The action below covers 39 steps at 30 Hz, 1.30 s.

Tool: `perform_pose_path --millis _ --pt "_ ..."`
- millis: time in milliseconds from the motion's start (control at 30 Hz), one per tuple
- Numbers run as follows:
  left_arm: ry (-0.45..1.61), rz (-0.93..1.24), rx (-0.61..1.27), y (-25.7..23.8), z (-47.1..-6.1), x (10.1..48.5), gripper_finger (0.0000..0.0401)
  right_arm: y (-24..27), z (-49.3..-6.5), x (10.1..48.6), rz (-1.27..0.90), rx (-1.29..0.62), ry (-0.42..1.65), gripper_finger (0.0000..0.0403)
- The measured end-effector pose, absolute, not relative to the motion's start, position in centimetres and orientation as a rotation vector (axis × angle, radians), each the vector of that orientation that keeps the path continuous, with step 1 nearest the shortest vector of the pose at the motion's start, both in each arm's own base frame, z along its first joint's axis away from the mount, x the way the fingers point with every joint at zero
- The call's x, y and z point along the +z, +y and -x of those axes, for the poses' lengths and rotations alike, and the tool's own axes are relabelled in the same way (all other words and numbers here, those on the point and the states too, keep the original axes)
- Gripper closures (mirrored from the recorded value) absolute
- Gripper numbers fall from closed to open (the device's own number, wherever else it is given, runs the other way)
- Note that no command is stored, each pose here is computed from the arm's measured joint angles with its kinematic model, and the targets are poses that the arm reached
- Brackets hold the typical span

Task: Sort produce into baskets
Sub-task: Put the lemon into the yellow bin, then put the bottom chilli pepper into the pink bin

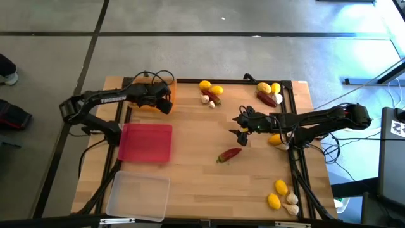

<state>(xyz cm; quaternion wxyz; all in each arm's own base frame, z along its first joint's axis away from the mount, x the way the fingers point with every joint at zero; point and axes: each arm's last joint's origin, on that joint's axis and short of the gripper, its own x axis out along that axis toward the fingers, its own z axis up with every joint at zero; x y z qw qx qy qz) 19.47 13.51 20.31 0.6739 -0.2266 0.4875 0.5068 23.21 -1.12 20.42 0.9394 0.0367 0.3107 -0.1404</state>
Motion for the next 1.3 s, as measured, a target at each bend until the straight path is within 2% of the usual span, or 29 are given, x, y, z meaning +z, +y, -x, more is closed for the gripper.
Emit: perform_pose_path --millis 400,700,867,1100,1300 --pt "1.221 0.439 1.088 14.1 -20.1 18.6 0.0241 -1.1 -23.2 20.4 -0.074 -0.287 0.636 0.0125" --pt "1.235 0.424 1.077 14.2 -20.0 18.6 0.0174 -1.1 -23.2 20.4 -0.074 -0.287 0.637 0.0125" --pt "1.233 0.425 1.077 14.1 -19.9 18.7 0.0163 -1.1 -23.2 20.4 -0.074 -0.287 0.637 0.0125" --pt "1.166 0.420 1.073 13.7 -19.3 20.5 0.0162 -1.1 -23.2 20.4 -0.074 -0.287 0.636 0.0125" --pt "0.994 0.412 1.034 12.3 -19.5 24.0 0.0162 -1.1 -23.2 20.4 -0.072 -0.286 0.637 0.0125"
